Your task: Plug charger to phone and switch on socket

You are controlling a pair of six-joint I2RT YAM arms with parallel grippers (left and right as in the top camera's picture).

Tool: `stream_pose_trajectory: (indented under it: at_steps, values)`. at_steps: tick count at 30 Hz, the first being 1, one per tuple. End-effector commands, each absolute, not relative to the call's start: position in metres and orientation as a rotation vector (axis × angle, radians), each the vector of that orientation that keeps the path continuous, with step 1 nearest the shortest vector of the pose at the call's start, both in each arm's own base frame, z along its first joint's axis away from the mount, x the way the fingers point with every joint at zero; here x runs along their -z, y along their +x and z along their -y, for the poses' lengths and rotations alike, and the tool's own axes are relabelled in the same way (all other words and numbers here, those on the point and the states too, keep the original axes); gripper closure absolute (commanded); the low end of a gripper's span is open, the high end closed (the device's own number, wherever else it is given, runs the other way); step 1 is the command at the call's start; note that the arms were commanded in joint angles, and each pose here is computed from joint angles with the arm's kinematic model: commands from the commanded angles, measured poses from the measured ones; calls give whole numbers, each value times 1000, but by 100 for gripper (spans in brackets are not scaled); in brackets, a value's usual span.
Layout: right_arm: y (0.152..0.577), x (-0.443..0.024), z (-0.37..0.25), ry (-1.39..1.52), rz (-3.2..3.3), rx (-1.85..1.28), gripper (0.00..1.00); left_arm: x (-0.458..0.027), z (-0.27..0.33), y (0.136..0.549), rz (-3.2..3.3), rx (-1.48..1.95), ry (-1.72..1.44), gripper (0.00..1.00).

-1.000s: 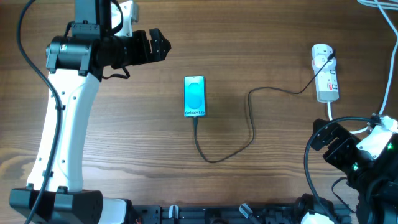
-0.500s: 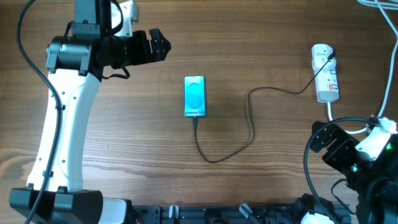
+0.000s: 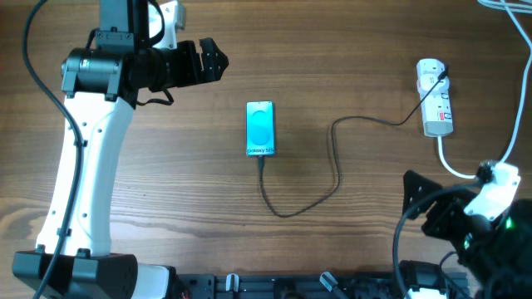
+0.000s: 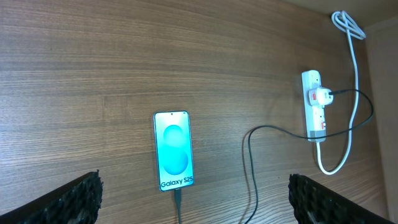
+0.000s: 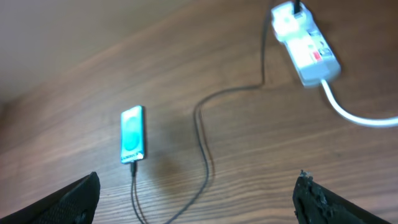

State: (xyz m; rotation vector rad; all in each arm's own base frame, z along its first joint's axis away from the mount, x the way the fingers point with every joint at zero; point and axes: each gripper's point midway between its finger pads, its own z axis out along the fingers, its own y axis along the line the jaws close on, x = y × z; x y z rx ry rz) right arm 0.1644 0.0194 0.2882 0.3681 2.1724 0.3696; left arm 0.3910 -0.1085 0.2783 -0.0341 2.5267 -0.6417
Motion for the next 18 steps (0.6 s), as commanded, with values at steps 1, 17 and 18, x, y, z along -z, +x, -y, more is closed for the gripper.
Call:
stream_pose_trajectory:
  at_steps: [1, 17, 18]
  values:
    - [154, -295, -20, 295, -2091, -333, 0, -276, 107, 392, -2532, 638, -31, 0]
    - [188, -229, -25, 202, -1863, -368, 0, -276, 107, 392, -2532, 638, -31, 0]
    - [191, -225, -25, 198, -1855, -369, 0, -276, 107, 392, -2532, 638, -31, 0]
